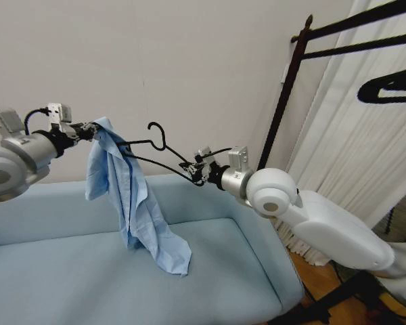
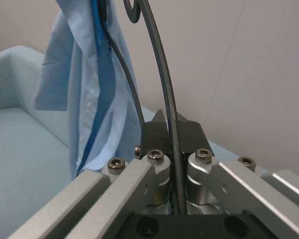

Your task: Pick up the clothes from the sofa and hang them on the clothes hanger.

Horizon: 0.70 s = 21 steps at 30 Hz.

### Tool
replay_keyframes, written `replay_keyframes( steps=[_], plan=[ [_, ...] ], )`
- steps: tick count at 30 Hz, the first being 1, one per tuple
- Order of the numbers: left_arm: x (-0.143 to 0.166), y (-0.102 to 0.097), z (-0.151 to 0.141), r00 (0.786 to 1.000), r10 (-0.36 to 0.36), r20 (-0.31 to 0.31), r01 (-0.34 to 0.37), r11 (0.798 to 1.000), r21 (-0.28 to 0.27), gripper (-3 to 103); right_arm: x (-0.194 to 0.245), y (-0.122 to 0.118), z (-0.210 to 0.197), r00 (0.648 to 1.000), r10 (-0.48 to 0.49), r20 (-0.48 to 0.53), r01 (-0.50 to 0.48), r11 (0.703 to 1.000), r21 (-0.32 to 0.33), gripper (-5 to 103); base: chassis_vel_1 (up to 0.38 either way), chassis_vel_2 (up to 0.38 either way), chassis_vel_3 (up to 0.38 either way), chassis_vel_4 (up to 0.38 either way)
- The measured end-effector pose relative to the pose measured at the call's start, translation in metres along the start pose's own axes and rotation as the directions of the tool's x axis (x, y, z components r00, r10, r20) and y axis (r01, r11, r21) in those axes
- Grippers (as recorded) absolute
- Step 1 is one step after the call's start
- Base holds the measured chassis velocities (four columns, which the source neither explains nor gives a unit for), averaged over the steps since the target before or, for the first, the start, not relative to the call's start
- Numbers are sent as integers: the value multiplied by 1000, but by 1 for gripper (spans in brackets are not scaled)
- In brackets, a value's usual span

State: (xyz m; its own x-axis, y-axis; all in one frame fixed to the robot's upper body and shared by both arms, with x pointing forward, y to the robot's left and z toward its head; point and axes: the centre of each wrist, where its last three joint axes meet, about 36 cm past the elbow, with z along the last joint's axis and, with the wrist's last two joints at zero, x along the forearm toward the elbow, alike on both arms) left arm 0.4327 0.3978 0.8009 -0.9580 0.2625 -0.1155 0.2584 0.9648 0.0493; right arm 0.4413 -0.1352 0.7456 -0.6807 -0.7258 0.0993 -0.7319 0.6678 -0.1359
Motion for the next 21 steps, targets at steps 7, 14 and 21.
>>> replay_keyframes(
  steps=[7,14,21],
  plan=[
    [-2,-1,3,1000,5,3,-5,1000,7,0,-1,1,-8,1000,-22,16,22,1000,-10,2,0,0,0,0],
    [-1,-6,4,1000,8,5,-8,1000,3,0,-12,-2,-11,1000,0,4,0,1000,-17,2,0,0,0,0],
    [1,-7,0,1000,9,11,-9,1000,-3,0,-22,5,-4,1000,-27,-11,27,999,-25,2,0,0,0,0]
  ],
)
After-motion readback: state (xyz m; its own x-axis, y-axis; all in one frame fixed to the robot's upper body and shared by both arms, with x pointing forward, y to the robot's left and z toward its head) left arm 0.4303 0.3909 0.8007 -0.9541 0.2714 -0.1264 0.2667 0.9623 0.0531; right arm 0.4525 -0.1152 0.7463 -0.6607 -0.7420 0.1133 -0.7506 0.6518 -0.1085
